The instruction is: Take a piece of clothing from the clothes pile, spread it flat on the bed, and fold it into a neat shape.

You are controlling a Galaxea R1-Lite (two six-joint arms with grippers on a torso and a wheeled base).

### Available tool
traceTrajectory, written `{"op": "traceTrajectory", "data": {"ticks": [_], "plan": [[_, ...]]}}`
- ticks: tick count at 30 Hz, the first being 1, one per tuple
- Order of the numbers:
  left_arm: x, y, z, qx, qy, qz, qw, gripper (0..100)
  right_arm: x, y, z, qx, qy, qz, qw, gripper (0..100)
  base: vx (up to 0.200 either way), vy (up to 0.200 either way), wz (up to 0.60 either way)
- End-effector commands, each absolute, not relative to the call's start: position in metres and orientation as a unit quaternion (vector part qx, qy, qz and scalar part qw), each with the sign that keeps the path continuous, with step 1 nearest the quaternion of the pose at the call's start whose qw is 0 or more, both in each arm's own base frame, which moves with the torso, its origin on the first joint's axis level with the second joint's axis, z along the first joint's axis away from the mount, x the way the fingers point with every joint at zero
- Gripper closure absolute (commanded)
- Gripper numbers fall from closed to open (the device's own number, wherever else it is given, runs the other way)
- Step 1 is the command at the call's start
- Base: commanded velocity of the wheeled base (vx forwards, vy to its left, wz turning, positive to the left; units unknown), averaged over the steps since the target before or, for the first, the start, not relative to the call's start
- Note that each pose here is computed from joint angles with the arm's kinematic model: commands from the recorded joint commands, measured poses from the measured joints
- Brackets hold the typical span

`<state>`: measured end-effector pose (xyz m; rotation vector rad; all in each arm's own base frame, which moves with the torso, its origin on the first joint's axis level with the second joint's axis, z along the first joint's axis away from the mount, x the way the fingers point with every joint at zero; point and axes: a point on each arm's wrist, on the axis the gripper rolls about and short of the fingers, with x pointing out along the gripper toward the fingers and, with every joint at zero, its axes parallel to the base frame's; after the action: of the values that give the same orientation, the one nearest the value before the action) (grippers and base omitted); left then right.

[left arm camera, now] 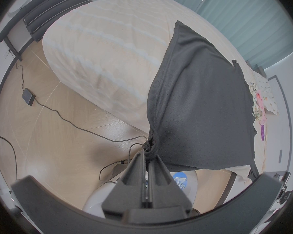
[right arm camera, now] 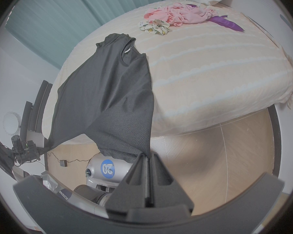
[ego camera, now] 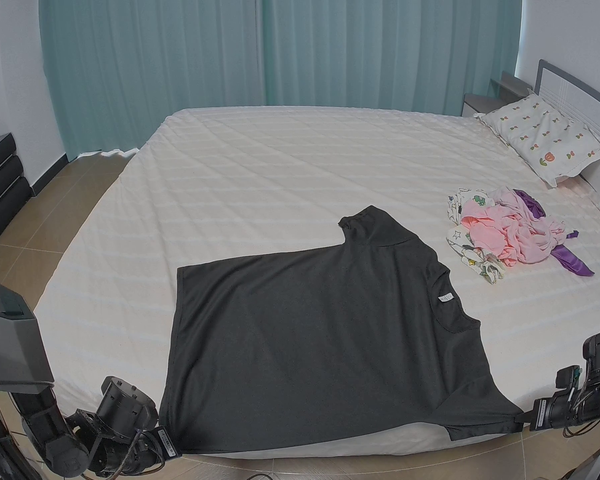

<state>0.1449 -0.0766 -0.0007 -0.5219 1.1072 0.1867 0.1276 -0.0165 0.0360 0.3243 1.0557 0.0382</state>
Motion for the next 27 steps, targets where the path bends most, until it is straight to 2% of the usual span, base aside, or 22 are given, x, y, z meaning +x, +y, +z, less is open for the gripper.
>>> {"op": "traceTrajectory", "data": {"ticks": [1, 6, 16, 27], "plan": [[0.143, -0.075, 0.008, -0.256, 0.5, 0.075, 0.824, 100, 0.128, -0.016, 0.044, 0.152, 0.475, 0.023, 0.866, 100, 0.0, 0.0, 0.0], [0.159, -0.073, 0.023, -0.287, 0.449, 0.07, 0.843, 100, 0.14, -0.015, 0.058, 0.155, 0.436, 0.037, 0.886, 100, 0.0, 0.0, 0.0], [0.193, -0.074, 0.039, -0.326, 0.386, 0.076, 0.86, 100, 0.175, -0.003, 0.081, 0.155, 0.389, 0.071, 0.905, 100, 0.0, 0.0, 0.0], [0.214, -0.074, 0.052, -0.348, 0.345, 0.073, 0.869, 100, 0.217, -0.001, 0.096, 0.159, 0.357, 0.065, 0.918, 100, 0.0, 0.0, 0.0]]}}
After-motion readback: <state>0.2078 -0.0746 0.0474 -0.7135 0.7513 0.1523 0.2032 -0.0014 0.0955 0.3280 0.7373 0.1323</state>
